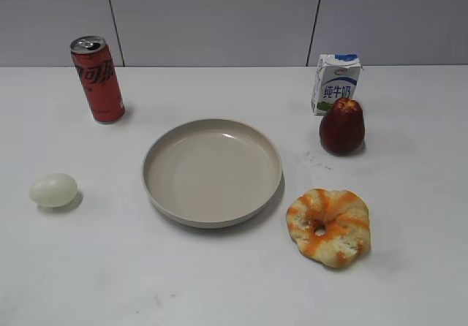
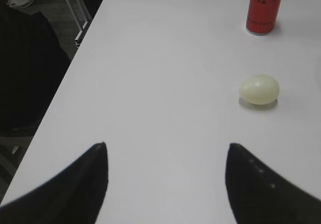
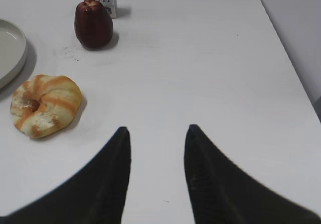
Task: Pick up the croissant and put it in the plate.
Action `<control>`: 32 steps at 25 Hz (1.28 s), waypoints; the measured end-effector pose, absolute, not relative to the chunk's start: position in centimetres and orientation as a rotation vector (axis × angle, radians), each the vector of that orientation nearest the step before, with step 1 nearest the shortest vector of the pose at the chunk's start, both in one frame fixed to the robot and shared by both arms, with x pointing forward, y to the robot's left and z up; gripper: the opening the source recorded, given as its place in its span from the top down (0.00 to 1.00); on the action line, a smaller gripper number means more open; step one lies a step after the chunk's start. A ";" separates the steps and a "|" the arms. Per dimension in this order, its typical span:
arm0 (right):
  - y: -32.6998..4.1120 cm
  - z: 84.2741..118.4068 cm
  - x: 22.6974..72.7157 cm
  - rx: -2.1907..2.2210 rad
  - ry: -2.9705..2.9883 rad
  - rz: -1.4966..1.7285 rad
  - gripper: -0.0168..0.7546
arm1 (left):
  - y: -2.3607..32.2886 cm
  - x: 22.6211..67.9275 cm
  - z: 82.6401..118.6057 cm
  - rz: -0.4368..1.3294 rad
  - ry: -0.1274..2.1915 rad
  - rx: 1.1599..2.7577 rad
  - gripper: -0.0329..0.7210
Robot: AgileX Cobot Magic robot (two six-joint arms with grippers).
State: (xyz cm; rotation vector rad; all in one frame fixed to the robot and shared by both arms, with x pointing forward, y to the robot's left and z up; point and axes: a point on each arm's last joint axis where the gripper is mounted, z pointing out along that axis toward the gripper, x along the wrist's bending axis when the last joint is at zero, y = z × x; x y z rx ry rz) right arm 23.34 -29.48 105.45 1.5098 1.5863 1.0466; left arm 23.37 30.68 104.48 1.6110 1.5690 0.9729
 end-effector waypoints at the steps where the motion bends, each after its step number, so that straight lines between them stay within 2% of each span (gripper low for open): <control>1: -29.4 105.4 23.3 1.511 1.588 1.052 0.62 | 30.7 23.4 104.5 0.973 1.569 1.611 0.22; 17: -29.3 105.5 23.3 1.514 1.592 1.069 0.62 | 30.7 23.4 104.5 0.973 1.569 1.611 0.22; 20: -29.3 105.5 23.4 1.519 1.597 1.070 0.51 | 30.7 23.4 104.5 0.973 1.569 1.611 0.22; 23: -29.2 105.5 24.2 1.550 1.626 1.043 0.23 | 30.7 23.4 104.5 0.973 1.569 1.611 0.22; 24: -29.2 105.6 24.6 1.564 1.639 1.030 0.19 | 30.7 23.4 104.5 0.973 1.569 1.611 0.22; 26: -29.2 105.8 25.6 1.598 1.669 0.999 0.17 | 30.7 23.4 104.5 0.973 1.569 1.611 0.22; 32: -28.3 106.3 30.7 1.751 1.802 0.959 0.20 | 30.7 23.4 104.5 0.973 1.569 1.611 0.22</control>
